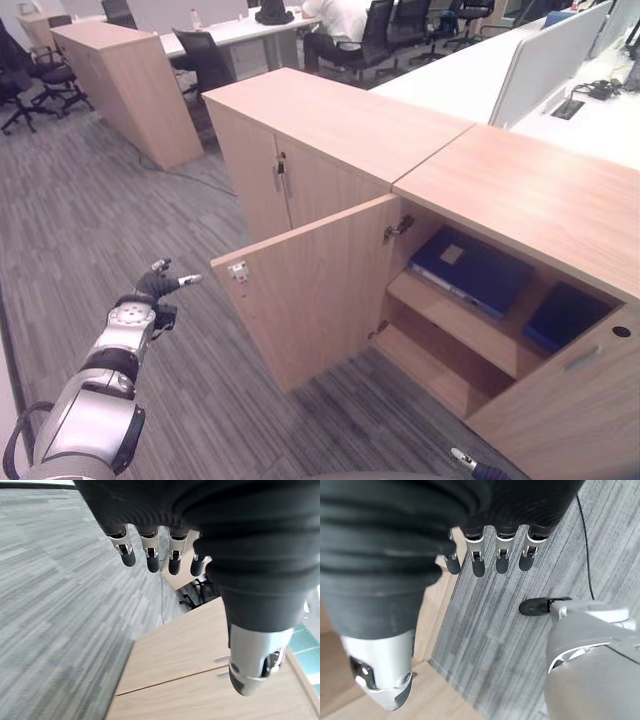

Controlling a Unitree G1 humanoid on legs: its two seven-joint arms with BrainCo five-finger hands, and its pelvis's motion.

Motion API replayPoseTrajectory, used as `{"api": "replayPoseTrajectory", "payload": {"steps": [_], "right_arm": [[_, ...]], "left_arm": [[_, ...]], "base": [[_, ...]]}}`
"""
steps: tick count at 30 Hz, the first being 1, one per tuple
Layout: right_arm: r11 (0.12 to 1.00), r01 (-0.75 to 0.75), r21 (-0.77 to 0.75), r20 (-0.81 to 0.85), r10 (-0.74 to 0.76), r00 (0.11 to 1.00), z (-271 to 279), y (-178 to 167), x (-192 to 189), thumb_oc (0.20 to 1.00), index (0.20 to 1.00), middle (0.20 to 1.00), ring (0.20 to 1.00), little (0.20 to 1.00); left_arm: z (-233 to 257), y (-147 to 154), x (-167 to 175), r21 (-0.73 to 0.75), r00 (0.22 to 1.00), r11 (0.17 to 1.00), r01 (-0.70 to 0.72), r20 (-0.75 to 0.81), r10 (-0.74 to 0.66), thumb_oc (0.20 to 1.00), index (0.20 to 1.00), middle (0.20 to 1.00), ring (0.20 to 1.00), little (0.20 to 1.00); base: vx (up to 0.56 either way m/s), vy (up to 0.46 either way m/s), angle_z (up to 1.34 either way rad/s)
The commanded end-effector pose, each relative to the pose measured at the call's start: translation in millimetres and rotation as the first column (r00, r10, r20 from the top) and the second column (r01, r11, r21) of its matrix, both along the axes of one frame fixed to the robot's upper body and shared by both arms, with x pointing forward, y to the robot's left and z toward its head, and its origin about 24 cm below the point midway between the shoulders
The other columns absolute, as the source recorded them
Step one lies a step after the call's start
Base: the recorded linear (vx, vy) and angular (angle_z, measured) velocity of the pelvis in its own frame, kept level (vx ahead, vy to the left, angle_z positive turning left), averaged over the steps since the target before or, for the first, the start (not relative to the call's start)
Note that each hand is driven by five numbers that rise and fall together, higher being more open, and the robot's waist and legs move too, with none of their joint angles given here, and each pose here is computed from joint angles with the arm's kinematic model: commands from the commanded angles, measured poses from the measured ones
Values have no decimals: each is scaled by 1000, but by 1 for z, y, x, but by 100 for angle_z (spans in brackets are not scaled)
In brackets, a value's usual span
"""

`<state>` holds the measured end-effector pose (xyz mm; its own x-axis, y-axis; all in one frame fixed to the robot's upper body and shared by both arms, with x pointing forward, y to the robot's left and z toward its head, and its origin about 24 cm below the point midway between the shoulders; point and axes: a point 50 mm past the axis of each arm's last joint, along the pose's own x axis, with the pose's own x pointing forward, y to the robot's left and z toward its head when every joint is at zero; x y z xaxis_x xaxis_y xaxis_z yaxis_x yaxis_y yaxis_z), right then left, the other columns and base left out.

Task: Put the empty folder in the office cabinet

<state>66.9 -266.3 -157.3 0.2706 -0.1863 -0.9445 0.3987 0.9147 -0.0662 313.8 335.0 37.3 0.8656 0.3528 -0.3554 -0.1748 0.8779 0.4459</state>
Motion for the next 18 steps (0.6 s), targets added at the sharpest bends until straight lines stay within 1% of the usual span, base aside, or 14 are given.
{"api": "replayPoseTrajectory", "payload": {"steps": [1,4,8,9,10,18], "right_arm": [[1000,7,24,27,-8,1000,-1,10,15,1000,1000,1000,1000,1000],[1000,12,25,22,-12,1000,-2,10,15,1000,1000,1000,1000,1000],[1000,14,27,22,-14,1000,-2,11,16,1000,1000,1000,1000,1000],[1000,11,27,29,-12,1000,-1,11,18,1000,1000,1000,1000,1000],[1000,11,27,29,-12,1000,-1,11,18,1000,1000,1000,1000,1000],[999,7,33,42,-8,999,-1,16,24,1000,1000,1000,1000,1000]], "left_arm": [[45,15,19,81,994,996,-31,106,22,1000,1000,1000,1000,1000],[53,-3,34,89,991,996,28,124,-39,1000,1000,1000,1000,1000],[54,-14,41,79,989,995,56,131,-67,1000,1000,1000,1000,1000],[54,-22,45,71,987,994,77,133,-86,1000,1000,1000,1000,1000],[54,-22,45,71,987,994,78,133,-86,1000,1000,1000,1000,1000],[46,-61,58,-4,974,986,167,154,-165,1000,1000,1000,1000,1000]], "base": [[0,0,0],[-8,24,-6],[-7,14,-5],[-6,8,-6],[-8,11,-5],[-3,4,-4]]}}
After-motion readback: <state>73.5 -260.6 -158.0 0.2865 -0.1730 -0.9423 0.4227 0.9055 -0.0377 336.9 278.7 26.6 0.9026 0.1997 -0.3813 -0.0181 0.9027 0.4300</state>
